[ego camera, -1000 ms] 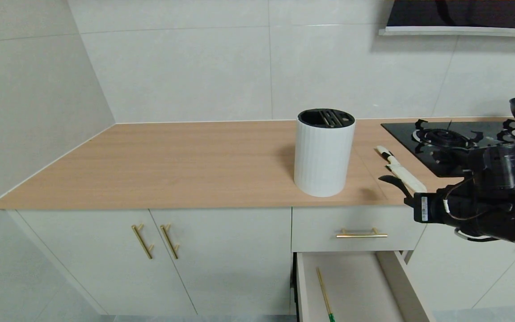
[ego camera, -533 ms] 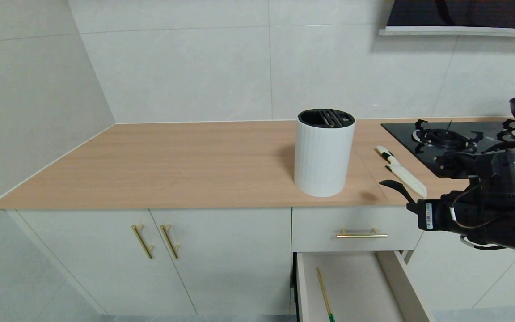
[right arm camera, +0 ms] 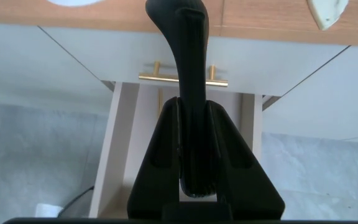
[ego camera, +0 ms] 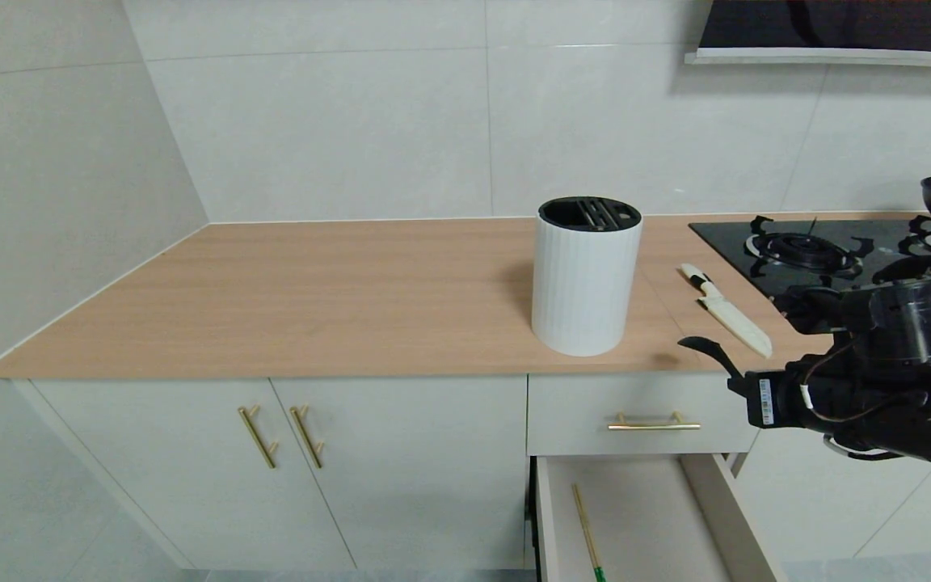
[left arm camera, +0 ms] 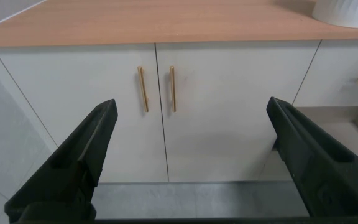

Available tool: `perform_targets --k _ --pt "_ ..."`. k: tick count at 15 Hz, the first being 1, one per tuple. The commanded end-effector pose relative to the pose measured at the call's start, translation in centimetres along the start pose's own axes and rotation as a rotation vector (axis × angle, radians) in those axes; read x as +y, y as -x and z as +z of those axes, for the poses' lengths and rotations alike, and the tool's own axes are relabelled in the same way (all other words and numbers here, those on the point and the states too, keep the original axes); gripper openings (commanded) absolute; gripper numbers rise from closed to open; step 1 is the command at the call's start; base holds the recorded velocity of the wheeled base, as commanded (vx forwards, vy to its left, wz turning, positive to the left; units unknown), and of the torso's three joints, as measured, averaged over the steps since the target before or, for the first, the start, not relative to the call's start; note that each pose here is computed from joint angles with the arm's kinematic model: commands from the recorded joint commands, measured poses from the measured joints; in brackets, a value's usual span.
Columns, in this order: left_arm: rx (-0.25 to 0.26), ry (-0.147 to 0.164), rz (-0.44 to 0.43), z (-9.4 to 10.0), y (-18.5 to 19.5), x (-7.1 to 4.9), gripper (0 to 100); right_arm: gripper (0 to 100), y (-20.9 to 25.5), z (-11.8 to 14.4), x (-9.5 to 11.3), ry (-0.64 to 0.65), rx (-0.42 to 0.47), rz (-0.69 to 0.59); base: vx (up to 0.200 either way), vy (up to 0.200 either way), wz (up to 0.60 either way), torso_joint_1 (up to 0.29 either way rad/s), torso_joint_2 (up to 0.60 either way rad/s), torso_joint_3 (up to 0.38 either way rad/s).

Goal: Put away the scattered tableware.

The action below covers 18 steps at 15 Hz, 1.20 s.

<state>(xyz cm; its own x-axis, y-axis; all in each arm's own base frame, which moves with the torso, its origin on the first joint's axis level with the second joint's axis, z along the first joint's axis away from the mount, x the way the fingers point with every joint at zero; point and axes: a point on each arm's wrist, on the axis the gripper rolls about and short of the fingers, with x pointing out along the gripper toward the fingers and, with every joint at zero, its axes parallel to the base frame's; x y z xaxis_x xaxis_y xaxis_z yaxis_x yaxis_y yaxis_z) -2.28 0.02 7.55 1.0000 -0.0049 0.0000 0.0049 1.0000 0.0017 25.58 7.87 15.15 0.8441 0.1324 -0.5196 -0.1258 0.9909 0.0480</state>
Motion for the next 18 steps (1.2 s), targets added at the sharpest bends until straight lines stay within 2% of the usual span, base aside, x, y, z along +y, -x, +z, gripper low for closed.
perform_targets --k 1,4,18 --pt "0.0 0.0 0.0 0.0 0.0 0.0 100 0 -0.3 -0.2 0.0 0.004 0.013 0.0 0.0 0.0 0.0 0.0 0.0 0.0" --pt "0.0 0.0 0.0 0.0 0.0 0.0 100 0 -0.5 -0.4 0.0 0.006 0.022 -0.002 0.0 0.0 0.0 -0.091 0.2 0.117" --pt "0.0 0.0 0.0 0.0 0.0 0.0 100 0 -1.4 -0.9 0.1 0.011 0.053 -0.007 0.0 0.0 0.0 -0.189 0.47 0.282"
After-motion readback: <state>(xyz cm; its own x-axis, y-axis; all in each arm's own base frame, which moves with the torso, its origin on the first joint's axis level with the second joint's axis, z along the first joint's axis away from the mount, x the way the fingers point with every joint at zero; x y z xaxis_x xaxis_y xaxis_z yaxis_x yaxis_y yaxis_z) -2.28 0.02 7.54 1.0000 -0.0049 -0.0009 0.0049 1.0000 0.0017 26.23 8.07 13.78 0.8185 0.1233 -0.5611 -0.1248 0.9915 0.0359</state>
